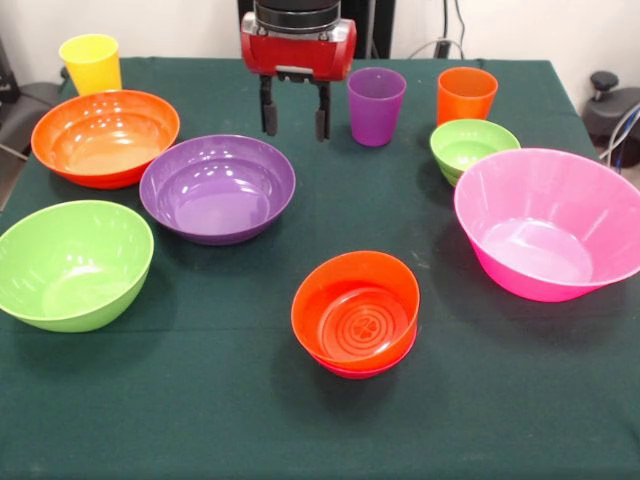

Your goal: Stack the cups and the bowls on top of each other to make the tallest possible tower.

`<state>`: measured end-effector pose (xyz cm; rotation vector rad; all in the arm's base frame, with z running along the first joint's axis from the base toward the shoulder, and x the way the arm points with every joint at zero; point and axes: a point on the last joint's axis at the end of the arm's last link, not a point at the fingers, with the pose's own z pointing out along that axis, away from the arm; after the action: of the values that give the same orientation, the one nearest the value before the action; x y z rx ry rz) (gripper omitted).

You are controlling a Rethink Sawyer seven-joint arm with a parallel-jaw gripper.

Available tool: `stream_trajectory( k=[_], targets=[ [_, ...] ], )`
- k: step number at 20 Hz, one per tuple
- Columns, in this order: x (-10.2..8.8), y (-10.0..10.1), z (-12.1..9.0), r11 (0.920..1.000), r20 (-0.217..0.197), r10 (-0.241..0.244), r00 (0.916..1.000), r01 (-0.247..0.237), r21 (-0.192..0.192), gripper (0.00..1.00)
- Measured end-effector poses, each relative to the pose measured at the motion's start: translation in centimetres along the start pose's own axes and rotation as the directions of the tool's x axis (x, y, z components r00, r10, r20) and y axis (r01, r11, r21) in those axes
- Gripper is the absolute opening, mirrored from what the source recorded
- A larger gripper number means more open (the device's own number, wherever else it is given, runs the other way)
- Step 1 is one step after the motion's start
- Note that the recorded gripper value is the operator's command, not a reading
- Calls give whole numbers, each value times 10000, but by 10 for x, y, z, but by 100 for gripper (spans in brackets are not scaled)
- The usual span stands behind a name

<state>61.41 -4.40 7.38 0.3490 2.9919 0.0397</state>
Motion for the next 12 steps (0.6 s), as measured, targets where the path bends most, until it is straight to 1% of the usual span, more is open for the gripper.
stream_trajectory(
  k=[8,12],
  targets=[
    [2,-3,2,10000,-34,56,10000,-56,-37,100],
    [0,-2,11,9998,-93,133,9999,-134,-115,100]
  ],
)
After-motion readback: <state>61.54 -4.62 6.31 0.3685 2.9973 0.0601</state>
